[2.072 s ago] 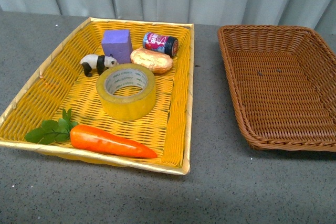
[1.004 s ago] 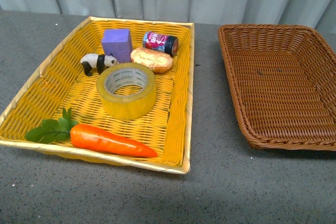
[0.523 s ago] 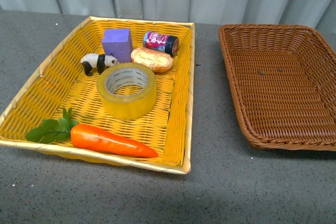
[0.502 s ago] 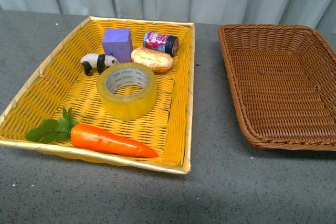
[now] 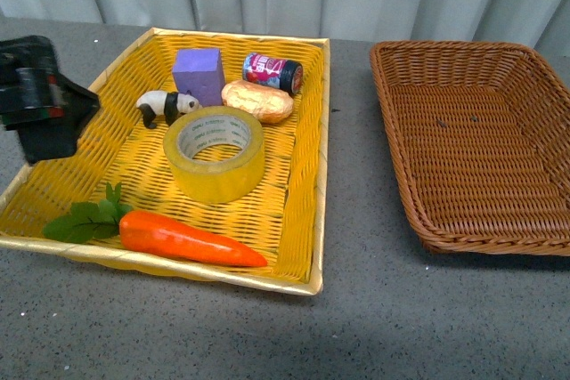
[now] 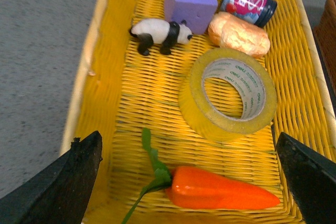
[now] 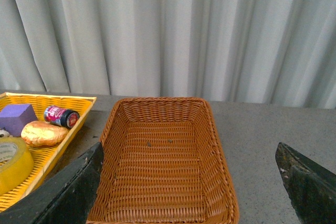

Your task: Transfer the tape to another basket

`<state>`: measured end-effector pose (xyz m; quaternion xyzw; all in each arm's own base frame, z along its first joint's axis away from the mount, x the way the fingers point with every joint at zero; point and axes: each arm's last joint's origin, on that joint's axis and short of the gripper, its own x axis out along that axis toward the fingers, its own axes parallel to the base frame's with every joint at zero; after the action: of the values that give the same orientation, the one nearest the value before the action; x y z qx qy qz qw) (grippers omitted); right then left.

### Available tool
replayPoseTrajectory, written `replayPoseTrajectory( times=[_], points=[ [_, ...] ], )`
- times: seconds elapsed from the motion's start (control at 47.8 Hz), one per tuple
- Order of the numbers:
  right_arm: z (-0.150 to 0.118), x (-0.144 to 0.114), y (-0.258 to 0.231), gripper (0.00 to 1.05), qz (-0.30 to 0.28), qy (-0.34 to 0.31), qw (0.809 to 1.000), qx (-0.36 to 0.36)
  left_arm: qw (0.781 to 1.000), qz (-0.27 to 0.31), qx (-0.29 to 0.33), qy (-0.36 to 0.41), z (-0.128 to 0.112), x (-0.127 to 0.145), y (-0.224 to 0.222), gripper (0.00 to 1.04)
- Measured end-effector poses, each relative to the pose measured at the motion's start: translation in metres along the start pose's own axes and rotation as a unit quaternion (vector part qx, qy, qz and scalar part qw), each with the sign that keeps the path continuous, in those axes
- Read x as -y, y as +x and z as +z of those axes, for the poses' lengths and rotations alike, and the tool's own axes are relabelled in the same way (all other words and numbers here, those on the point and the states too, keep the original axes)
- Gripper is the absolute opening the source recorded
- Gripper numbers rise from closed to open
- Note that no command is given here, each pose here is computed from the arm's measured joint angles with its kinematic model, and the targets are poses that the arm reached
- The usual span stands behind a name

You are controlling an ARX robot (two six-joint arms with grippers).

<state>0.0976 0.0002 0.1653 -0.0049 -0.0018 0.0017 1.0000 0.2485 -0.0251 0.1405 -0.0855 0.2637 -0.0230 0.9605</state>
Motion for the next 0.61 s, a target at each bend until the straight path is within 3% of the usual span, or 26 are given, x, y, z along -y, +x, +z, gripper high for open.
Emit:
replayPoseTrajectory(
  times=[0.23,0.607],
  points=[
    [0.0,0.0,0.0,0.96,0.0,0.0,1.0,0.0,0.998,0.005,-0.062,-0.001,0.012,-0.005,0.067,0.98],
    [0.0,0.0,0.0,0.96,0.0,0.0,1.0,0.0,0.994,-0.015,-0.094,0.046,0.01,0.007,0.109,0.98]
  ],
)
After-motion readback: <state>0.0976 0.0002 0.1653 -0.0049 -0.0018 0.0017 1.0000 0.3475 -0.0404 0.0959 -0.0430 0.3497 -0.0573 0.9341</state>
